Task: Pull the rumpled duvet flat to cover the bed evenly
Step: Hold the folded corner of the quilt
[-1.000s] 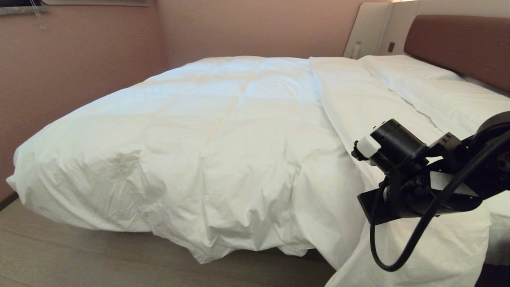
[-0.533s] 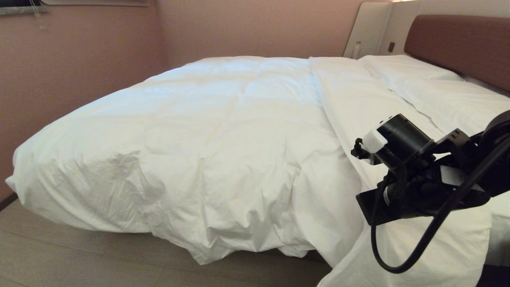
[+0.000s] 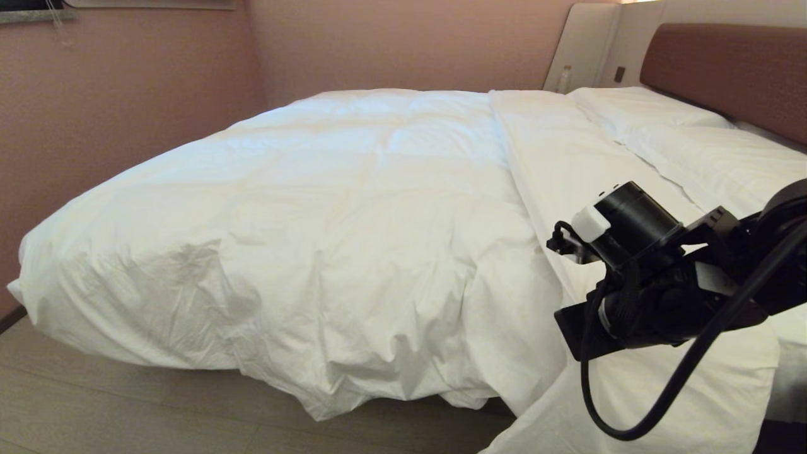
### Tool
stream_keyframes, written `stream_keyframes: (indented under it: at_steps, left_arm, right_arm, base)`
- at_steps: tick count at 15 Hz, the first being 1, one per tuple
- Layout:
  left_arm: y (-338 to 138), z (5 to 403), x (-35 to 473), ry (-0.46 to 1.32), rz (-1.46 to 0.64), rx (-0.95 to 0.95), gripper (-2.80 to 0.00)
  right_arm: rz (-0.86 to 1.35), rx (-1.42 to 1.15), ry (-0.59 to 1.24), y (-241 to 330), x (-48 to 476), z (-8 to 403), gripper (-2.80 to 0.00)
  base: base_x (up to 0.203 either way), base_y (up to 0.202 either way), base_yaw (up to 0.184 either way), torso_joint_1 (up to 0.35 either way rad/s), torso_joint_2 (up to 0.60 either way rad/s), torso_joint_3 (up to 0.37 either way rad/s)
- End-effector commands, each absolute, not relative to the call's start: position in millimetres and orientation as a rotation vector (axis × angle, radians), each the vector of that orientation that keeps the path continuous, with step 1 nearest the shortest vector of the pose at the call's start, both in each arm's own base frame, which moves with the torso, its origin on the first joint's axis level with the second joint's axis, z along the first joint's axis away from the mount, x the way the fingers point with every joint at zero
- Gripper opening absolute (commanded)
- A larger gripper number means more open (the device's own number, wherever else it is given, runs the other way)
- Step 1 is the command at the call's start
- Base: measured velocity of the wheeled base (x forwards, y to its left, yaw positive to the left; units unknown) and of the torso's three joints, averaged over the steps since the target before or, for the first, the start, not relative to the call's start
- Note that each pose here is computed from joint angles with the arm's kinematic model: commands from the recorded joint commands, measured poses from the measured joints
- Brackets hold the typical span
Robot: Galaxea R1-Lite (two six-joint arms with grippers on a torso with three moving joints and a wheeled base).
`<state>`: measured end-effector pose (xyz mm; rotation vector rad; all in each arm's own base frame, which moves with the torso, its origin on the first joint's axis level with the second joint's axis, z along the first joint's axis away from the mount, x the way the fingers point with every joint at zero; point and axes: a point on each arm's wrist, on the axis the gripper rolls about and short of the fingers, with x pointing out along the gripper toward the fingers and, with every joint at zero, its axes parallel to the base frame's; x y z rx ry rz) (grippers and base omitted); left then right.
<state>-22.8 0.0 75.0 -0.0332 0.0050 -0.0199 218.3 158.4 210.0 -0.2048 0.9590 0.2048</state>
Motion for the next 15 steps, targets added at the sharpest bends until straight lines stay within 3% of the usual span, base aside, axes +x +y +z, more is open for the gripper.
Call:
stream_keyframes:
  at_steps: [1,10,15]
  left_arm:
    - [0.0,75.0,-22.8,0.005,-0.020,-0.034,-2.80]
    - [0.0,75.0,-22.8,0.005,-0.020,-0.034,-2.80]
    - [0.0,75.0,-22.8,0.005,-0.020,-0.034,-2.80]
  right_arm:
    - [0.205,-0.217,0.966,158.7,218.7,208.1,-2.80]
    - [0.204,-0.215,0.954,155.9,216.6,212.3,-2.80]
    - [0.223,-0.234,0.936,137.7,191.9,235.3,-2.80]
  base:
    - [0.000,0.000,0.000,0.000,0.00,0.000]
    - [0.000,0.000,0.000,0.000,0.00,0.000]
    - [0.000,0.000,0.000,0.000,0.00,0.000]
